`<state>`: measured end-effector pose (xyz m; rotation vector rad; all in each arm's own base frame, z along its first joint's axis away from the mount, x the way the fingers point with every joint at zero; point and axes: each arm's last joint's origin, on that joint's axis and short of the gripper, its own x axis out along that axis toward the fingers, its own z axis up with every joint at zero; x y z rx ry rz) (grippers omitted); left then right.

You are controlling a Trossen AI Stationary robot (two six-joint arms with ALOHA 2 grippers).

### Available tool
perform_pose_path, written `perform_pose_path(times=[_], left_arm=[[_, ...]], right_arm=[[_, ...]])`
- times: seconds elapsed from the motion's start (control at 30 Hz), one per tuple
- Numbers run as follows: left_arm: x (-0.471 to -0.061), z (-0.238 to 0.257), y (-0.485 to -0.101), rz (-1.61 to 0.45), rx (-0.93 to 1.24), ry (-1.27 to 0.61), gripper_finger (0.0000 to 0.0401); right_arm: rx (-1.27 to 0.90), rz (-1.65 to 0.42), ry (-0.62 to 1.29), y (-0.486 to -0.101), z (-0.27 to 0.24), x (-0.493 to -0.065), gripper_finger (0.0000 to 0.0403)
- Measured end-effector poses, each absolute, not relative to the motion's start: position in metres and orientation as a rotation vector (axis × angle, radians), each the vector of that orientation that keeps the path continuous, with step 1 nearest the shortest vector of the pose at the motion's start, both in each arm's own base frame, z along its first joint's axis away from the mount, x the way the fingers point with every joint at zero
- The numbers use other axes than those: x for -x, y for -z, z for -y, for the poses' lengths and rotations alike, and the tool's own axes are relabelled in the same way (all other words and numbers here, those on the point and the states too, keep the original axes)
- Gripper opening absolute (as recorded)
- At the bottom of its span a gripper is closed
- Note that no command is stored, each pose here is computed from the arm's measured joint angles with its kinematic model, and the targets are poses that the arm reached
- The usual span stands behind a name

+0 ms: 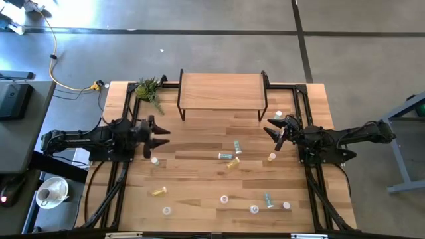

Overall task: Pick and place medicine bottles onto shelf by color
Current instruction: Put the bottom green pill bottle on the shelf

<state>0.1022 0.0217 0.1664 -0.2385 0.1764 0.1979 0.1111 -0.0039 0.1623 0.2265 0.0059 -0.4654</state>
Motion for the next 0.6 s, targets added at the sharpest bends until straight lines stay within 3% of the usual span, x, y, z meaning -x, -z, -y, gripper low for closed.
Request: perform_pose_path(times=[0.27,0.6], left_arm=[[-0.1023,-0.0236,-0.1578,-0.263,0.25,-0.271,0.0186],[-0.1055,-0.0244,-0.1632,-0.288,0.261,-0.277,0.0222]], right_arm=[[-0.226,-0.006,0.465,-0.1623,0.0039,-0.1111,0.0222],[-0.226,-0.006,0.465,-0.1624,0.0039,-0.1111,0.0222]])
